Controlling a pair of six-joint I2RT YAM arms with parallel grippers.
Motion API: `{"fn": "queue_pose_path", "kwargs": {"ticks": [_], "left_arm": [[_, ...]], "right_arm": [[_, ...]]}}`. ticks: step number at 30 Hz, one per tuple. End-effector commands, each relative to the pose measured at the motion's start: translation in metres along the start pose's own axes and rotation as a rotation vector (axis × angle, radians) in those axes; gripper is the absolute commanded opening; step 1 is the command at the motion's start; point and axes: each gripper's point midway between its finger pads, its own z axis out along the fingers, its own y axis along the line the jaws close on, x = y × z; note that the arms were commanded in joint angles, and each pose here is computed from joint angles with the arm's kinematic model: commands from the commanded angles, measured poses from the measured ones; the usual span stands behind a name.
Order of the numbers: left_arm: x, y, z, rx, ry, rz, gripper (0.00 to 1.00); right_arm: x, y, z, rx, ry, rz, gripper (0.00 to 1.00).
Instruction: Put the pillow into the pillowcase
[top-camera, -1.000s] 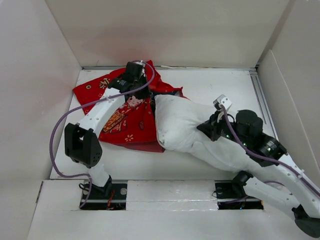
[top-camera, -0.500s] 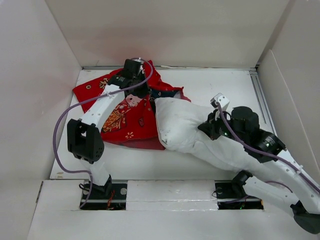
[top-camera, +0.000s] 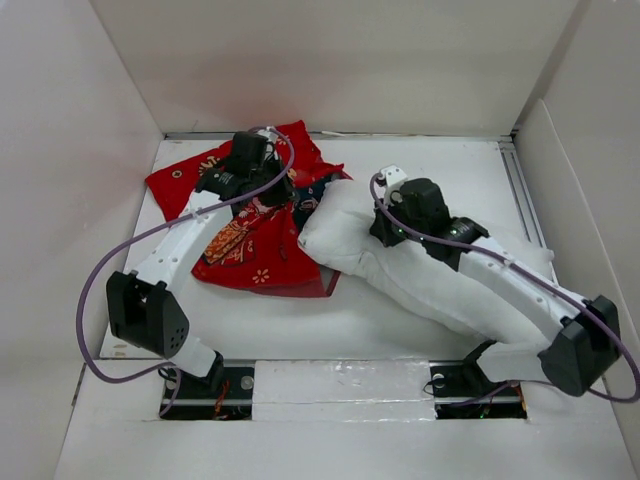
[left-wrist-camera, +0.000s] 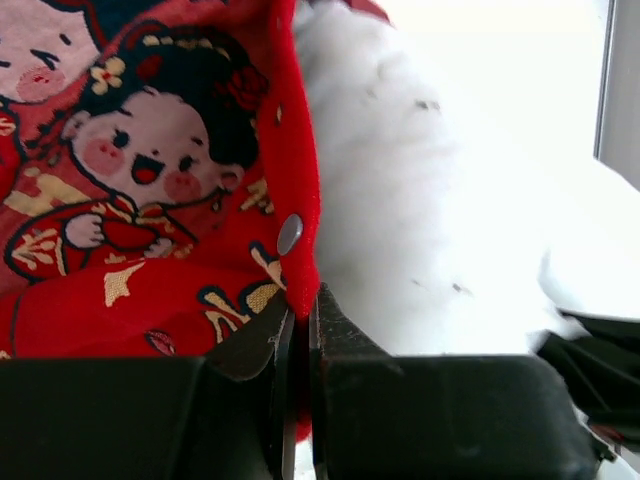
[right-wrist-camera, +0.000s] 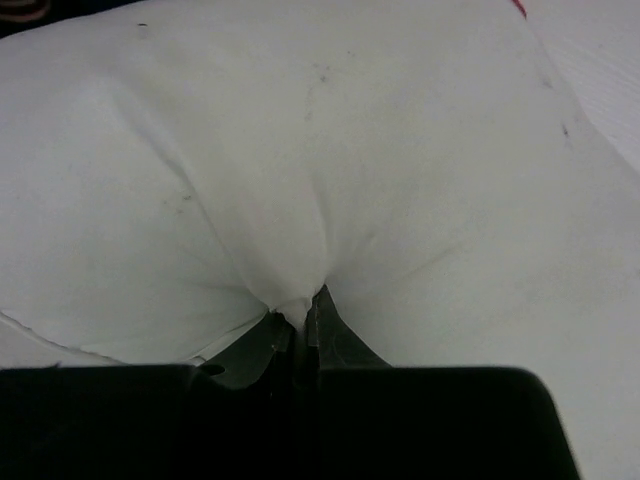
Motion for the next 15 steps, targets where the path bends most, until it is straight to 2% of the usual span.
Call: {"fn": "queue_pose_path", "kwargs": {"ticks": [1, 4, 10, 15], "left_arm": [[-0.014, -0.036, -0.031, 0.114, -0.061, 0.043, 0.0], [-0.01, -0.051, -0.044, 0.17, -0.05, 0.058, 0.0], [-0.005, -0.075, -0.067, 0.3, -0.04, 0.074, 0.0], [-0.019, -0.103, -0.098, 0.4, -0.066, 0.096, 0.0]], "right_arm": [[-0.045, -0.012, 0.008, 0.083, -0.16, -0.013, 0.0], [-0.042, -0.022, 0.02, 0.152, -0.18, 0.0, 0.0], [-0.029, -0.055, 0.05, 0.374, -0.111, 0.059, 0.0], [-0.025, -0.059, 0.072, 0.487, -0.086, 0.071, 0.0]]}}
